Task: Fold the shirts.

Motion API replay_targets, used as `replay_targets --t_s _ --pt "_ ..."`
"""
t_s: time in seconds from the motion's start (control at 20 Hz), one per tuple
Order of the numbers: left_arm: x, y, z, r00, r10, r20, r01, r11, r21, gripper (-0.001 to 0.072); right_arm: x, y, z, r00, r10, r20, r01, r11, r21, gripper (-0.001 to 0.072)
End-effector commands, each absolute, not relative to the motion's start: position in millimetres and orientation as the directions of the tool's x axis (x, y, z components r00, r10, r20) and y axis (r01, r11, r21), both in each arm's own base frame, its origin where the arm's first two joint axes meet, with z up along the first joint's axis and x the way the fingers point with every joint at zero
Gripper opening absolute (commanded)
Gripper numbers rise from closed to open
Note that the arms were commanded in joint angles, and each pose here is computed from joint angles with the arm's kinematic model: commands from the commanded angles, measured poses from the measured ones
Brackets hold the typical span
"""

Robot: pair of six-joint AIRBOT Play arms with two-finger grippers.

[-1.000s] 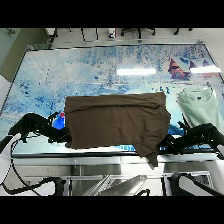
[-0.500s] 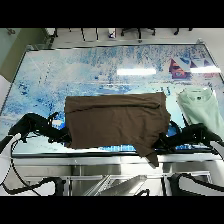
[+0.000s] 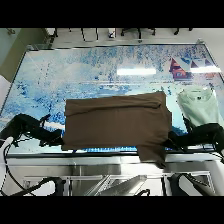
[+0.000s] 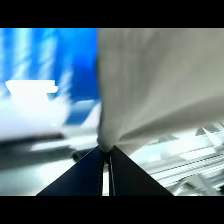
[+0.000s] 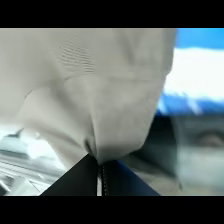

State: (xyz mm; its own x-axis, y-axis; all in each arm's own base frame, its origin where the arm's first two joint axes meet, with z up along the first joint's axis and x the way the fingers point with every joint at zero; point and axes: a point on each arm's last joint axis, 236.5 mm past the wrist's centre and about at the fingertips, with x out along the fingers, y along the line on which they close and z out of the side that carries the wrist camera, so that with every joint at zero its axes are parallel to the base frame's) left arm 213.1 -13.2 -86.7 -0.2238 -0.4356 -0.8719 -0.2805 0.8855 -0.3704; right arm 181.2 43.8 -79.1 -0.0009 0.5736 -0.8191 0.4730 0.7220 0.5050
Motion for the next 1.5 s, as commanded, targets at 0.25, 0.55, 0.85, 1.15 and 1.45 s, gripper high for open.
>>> replay_targets --t_s 0.25,0.55,0.85,1.15,1.45 --pt "232 4 -56 -0.141 -0.449 -0.882 -0.339 0.859 -0.384 0.0015 231 20 -32 0.251 0.478 -0.841 0.393 0.744 0.540 0.0019" --pt "335 -23 -14 0.025 -0.370 -0.929 -0.212 0.906 -0.367 0.0014 347 30 -9 0.411 0.501 -0.762 0.263 0.735 0.625 0.0020" --pt "395 -26 -41 -0.007 -0.301 -0.954 -0.215 0.932 -0.292 0.0014 423 24 -39 0.397 0.495 -0.773 0.213 0.769 0.602 0.0020" --pt "418 -37 -74 -0.055 -0.303 -0.951 -0.197 0.937 -0.287 0.0015 428 25 -67 0.346 0.512 -0.787 0.195 0.781 0.594 0.0030" --pt "420 -39 -57 -0.109 -0.317 -0.942 -0.176 0.939 -0.295 0.0700 406 6 -41 0.223 0.534 -0.815 0.118 0.816 0.567 0.0508"
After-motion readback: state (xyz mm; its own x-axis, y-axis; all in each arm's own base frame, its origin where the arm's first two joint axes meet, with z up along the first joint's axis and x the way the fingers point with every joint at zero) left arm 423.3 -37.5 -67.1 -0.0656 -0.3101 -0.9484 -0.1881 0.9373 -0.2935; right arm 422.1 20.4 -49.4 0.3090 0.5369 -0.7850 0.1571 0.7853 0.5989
